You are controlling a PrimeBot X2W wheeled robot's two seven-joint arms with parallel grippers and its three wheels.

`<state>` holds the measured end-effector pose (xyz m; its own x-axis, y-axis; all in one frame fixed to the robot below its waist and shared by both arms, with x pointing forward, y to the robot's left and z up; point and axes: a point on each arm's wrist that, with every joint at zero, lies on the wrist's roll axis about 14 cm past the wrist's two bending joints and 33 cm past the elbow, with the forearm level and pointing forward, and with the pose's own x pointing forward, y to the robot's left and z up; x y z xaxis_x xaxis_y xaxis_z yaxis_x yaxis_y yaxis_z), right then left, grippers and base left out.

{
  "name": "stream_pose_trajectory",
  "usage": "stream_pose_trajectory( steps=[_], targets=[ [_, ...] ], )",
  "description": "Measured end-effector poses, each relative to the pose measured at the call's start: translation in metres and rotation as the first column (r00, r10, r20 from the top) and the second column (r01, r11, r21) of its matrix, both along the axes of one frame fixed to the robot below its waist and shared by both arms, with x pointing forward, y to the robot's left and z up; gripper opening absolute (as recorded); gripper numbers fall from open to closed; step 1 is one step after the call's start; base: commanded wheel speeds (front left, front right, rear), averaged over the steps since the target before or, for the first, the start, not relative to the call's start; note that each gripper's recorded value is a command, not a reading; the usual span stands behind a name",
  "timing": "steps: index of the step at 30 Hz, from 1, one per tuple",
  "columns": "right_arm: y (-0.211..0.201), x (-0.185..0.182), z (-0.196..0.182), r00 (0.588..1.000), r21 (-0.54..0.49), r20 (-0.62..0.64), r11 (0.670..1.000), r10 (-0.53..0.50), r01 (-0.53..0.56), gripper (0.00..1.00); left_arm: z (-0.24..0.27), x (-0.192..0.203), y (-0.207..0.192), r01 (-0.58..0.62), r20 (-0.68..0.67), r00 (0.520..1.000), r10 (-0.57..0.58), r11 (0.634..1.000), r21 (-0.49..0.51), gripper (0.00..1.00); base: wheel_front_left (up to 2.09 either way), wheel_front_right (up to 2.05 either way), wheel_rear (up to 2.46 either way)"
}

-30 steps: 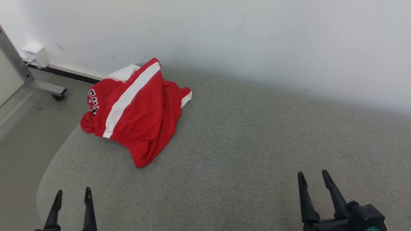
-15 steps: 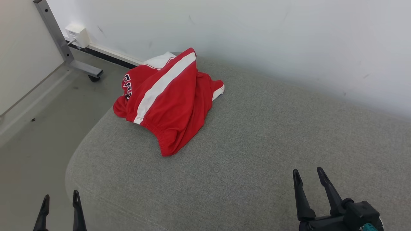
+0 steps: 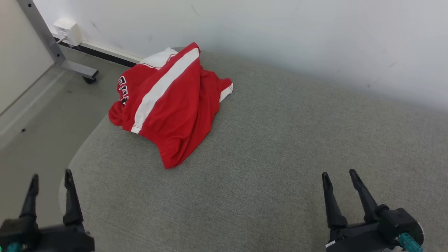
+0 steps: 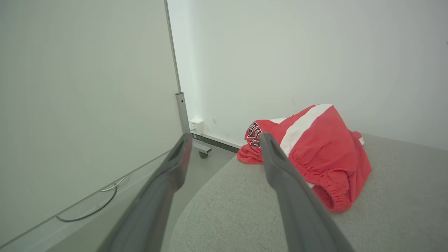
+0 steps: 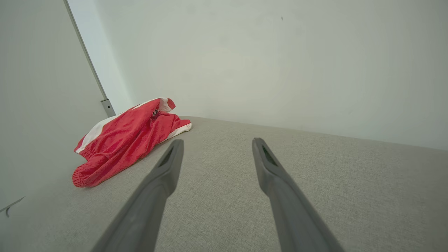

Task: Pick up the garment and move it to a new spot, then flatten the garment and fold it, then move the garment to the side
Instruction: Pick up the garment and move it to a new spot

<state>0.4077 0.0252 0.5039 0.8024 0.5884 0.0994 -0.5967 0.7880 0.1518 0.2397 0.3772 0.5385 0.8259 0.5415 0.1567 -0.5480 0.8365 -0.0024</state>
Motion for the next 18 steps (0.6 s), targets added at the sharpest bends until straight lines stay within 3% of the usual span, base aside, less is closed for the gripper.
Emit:
stream_pose_trajectory(
  steps=[10,18],
  targets=[
    [-0.055,0.048,0.0,0.988,-0.024,0.054,0.989,-0.142,0.143,1.0,0.077,0.115,0.019,0.121,0.094,0.986,-0.135,0.982,0.146,1.0,0.0,0.0,0.0],
    [-0.14,0.072,-0.013,0.931,-0.051,0.053,0.93,-0.362,0.365,1.0,0.085,0.211,0.013,0.226,0.038,0.971,-0.235,0.961,0.161,1.0,0.0,0.0,0.0]
  ],
)
